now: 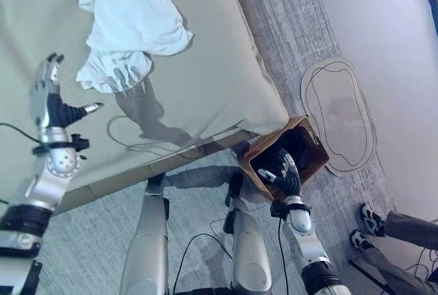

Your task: Pick up clothes into the bucket

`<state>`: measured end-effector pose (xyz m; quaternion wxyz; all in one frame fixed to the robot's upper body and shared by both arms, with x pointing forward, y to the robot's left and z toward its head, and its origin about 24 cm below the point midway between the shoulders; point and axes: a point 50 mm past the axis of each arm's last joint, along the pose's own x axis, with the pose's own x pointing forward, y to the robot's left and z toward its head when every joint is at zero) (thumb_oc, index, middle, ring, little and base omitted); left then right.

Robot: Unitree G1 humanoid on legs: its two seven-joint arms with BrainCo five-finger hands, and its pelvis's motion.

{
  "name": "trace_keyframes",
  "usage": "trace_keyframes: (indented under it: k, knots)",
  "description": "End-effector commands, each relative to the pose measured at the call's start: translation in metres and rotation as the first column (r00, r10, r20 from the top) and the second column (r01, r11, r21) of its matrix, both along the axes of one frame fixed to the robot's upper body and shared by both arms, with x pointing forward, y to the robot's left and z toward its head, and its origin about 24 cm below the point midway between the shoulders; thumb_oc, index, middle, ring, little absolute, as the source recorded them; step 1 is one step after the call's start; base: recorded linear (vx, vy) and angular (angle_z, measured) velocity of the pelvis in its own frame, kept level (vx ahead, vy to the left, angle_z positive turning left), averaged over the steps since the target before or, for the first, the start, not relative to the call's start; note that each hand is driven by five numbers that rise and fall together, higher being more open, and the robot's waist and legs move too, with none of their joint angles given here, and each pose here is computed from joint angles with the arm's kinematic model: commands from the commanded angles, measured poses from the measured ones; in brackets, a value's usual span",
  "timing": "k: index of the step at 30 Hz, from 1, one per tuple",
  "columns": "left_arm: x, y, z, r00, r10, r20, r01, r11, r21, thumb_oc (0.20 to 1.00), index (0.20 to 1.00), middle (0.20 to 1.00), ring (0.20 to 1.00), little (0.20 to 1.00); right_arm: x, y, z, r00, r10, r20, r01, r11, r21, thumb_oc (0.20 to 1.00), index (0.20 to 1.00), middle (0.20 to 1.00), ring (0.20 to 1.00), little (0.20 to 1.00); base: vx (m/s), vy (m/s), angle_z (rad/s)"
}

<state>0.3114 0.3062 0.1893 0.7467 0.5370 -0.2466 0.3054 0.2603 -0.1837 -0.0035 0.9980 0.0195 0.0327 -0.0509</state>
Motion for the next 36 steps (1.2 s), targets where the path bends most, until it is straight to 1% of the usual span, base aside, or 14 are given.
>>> trace_keyframes:
  k: [1,2,7,8,11,12,18,26,33,34,36]
  knots:
    - [-0.001,0.014,0.034,0.989,0.095,0.116,-0.110,0.986,0.126,1.000,1.000,1.000,1.000,1.000,0.005,-0.011,0.029,0.989,-0.004,0.147,0.007,1.000,-0.015,1.000,1.000,1.000,1.000,1.000,0.00,0.000,0.00]
    - [-0.001,0.020,0.048,0.982,0.132,0.136,-0.154,0.973,0.171,1.000,1.000,1.000,1.000,1.000,0.006,-0.009,0.032,0.987,0.013,0.160,-0.011,1.000,-0.019,1.000,1.000,1.000,1.000,1.000,0.00,0.000,0.00]
    - [0.001,0.026,0.070,0.974,0.154,0.164,-0.185,0.963,0.195,1.000,1.000,1.000,1.000,1.000,0.008,-0.008,0.032,0.987,0.034,0.158,-0.028,0.999,-0.036,1.000,1.000,1.000,1.000,1.000,0.01,0.000,0.00]
    - [0.002,0.028,0.081,0.970,0.165,0.177,-0.202,0.955,0.216,1.000,1.000,1.000,1.000,1.000,0.007,-0.008,0.033,0.987,0.044,0.157,-0.038,0.998,-0.042,1.000,1.000,1.000,1.000,1.000,0.03,0.002,-0.02]
    - [0.005,0.029,0.089,0.969,0.171,0.176,-0.210,0.949,0.235,1.000,1.000,1.000,1.000,1.000,0.007,-0.009,0.032,0.987,0.046,0.156,-0.040,0.998,-0.043,1.000,1.000,1.000,1.000,1.000,0.03,0.014,-0.05]
    - [0.006,0.027,0.099,0.968,0.167,0.187,-0.213,0.941,0.262,1.000,1.000,1.000,1.000,1.000,0.005,-0.012,0.031,0.988,0.042,0.150,-0.035,0.998,-0.051,1.000,1.000,1.000,1.000,1.000,0.00,0.000,0.00]
    - [0.014,0.020,0.111,0.974,0.163,0.160,-0.210,0.915,0.346,1.000,1.000,1.000,1.000,1.000,0.004,-0.015,0.032,0.987,0.044,0.154,-0.036,0.998,-0.056,1.000,1.000,1.000,1.000,1.000,0.01,0.025,-0.01]
    - [0.022,0.019,0.116,0.976,0.172,0.137,-0.210,0.917,0.339,1.000,1.000,1.000,1.000,1.000,0.001,-0.021,0.038,0.982,0.048,0.182,-0.035,0.997,-0.074,1.000,1.000,1.000,1.000,1.000,0.01,0.039,-0.04]
    - [0.023,0.033,0.119,0.963,0.253,0.089,-0.268,0.887,0.376,1.000,1.000,1.000,1.000,1.000,-0.003,-0.026,0.043,0.978,0.052,0.201,-0.038,0.996,-0.075,1.000,1.000,1.000,1.000,1.000,0.00,0.008,-0.11]
    - [0.022,0.043,0.117,0.948,0.313,0.055,-0.309,0.872,0.379,1.000,1.000,1.000,1.000,1.000,-0.005,-0.028,0.042,0.978,0.048,0.201,-0.034,0.997,-0.074,1.000,1.000,1.000,1.000,1.000,-0.02,-0.006,-0.07]
    - [0.024,0.055,0.112,0.925,0.379,-0.010,-0.349,0.862,0.369,1.000,1.000,1.000,1.000,1.000,-0.007,-0.030,0.041,0.980,0.041,0.193,-0.028,0.997,-0.074,1.000,1.000,1.000,1.000,1.000,-0.02,-0.009,-0.04]
